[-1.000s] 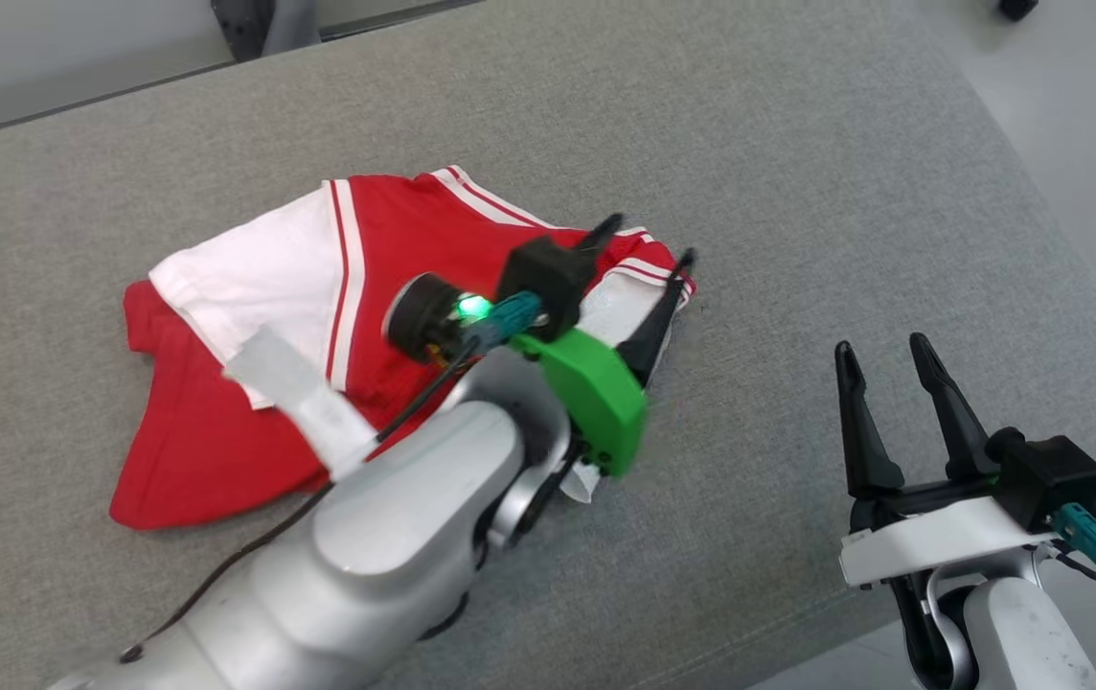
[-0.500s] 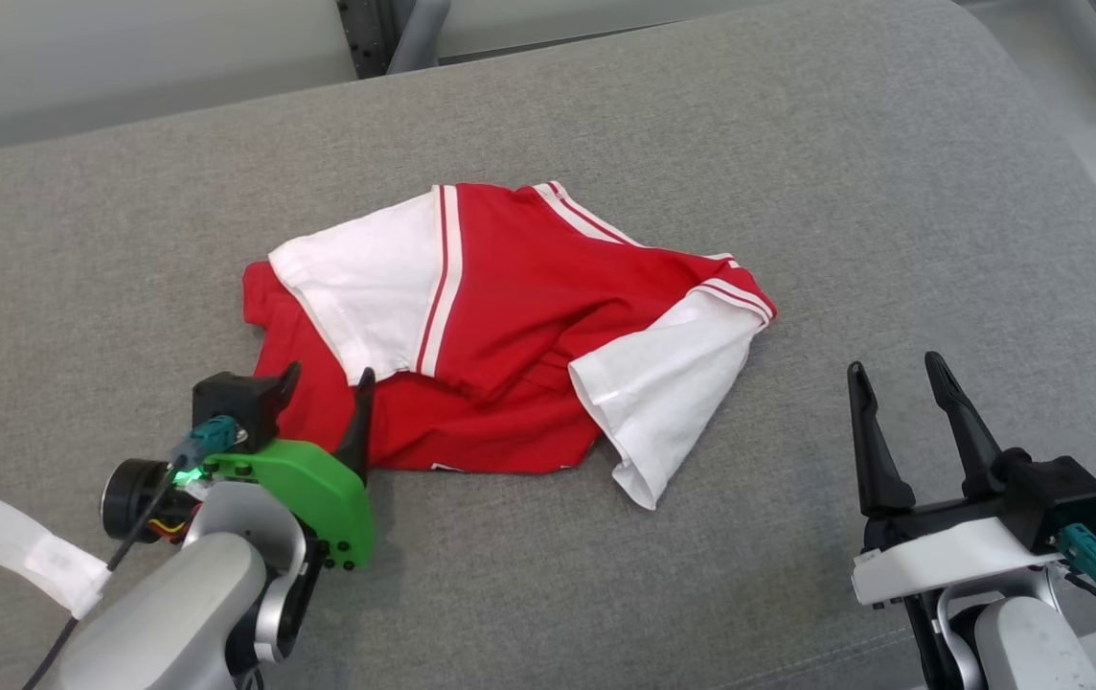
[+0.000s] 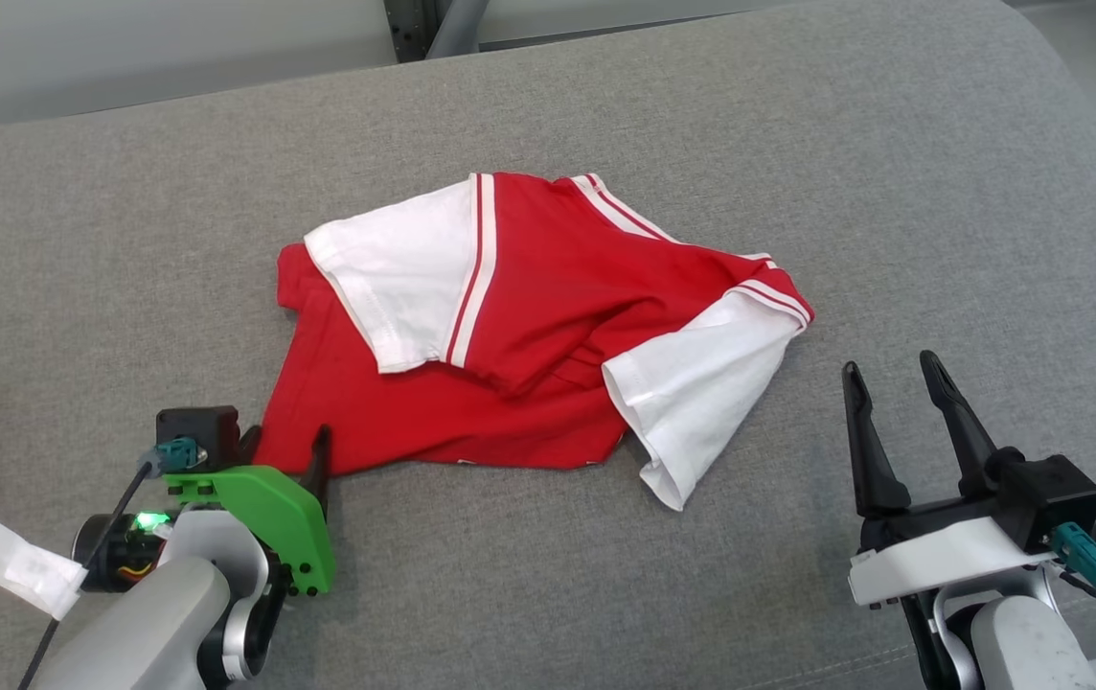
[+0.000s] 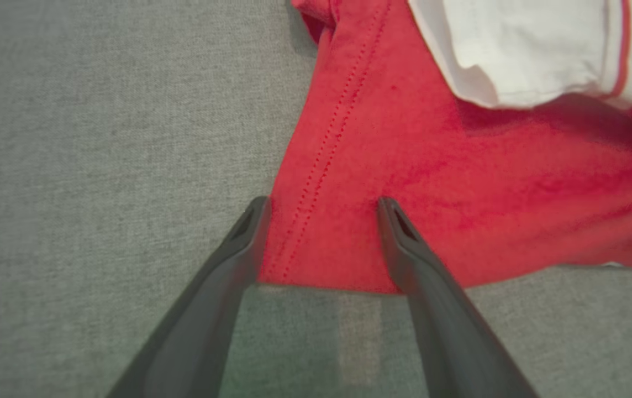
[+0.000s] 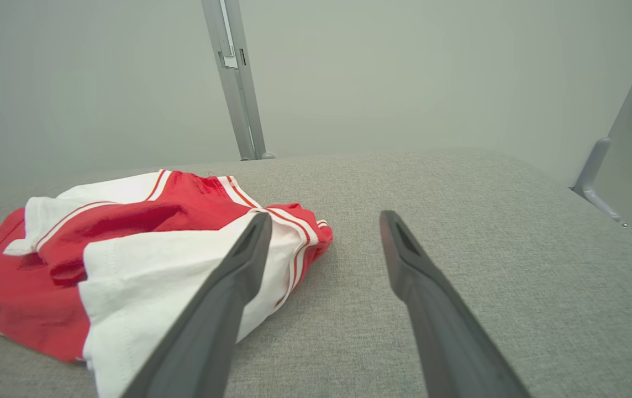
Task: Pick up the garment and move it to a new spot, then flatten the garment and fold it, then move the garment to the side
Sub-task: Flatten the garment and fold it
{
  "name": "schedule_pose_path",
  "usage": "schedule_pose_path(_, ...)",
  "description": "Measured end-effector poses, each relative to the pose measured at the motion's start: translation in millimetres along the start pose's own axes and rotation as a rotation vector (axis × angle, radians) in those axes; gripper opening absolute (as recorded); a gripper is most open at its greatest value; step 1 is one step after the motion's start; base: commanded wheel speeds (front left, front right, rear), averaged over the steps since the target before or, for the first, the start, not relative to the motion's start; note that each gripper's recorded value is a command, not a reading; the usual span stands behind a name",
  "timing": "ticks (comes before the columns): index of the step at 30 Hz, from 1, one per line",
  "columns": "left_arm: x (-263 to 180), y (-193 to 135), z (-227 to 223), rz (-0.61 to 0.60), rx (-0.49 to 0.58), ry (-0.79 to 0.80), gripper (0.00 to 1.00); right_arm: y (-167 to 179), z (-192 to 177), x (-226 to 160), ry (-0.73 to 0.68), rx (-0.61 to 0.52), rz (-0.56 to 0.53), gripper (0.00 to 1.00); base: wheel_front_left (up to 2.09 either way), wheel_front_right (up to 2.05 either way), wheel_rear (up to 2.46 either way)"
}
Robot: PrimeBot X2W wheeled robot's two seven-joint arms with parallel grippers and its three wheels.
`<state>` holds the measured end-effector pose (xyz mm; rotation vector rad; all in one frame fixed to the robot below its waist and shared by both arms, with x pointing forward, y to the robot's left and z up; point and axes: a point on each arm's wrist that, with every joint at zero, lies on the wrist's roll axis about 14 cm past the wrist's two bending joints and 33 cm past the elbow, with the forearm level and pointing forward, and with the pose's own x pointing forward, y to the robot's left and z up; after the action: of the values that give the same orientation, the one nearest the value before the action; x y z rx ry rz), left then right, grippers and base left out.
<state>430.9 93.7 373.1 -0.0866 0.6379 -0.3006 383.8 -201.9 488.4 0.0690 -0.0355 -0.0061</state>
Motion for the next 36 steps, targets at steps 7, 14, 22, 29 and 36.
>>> schedule_pose_path(7, 2, 4, 10, 0.003, -0.015, -0.035, 1.00, 4, -2, 2, 0.005, 0.003, 0.013, 1.00, 0.00, 0.00, 0.00)
schedule_pose_path(14, 12, -6, 16, -0.032, -0.007, -0.029, 0.08, 6, -1, 5, 0.002, 0.003, 0.020, 1.00, 0.00, 0.00, 0.00)
schedule_pose_path(22, 12, -21, 39, -0.086, 0.019, -0.113, 0.00, -2, 0, 0, 0.000, -0.002, -0.006, 1.00, 0.00, 0.00, 0.00)
schedule_pose_path(29, -20, -27, 87, -0.126, -0.026, -0.281, 0.00, -3, -1, -5, 0.005, 0.001, -0.011, 1.00, 0.00, 0.00, 0.00)
schedule_pose_path(36, -31, -12, 70, -0.098, -0.057, -0.210, 0.00, 11, -5, 6, 0.009, 0.008, 0.035, 1.00, 0.00, 0.00, 0.00)
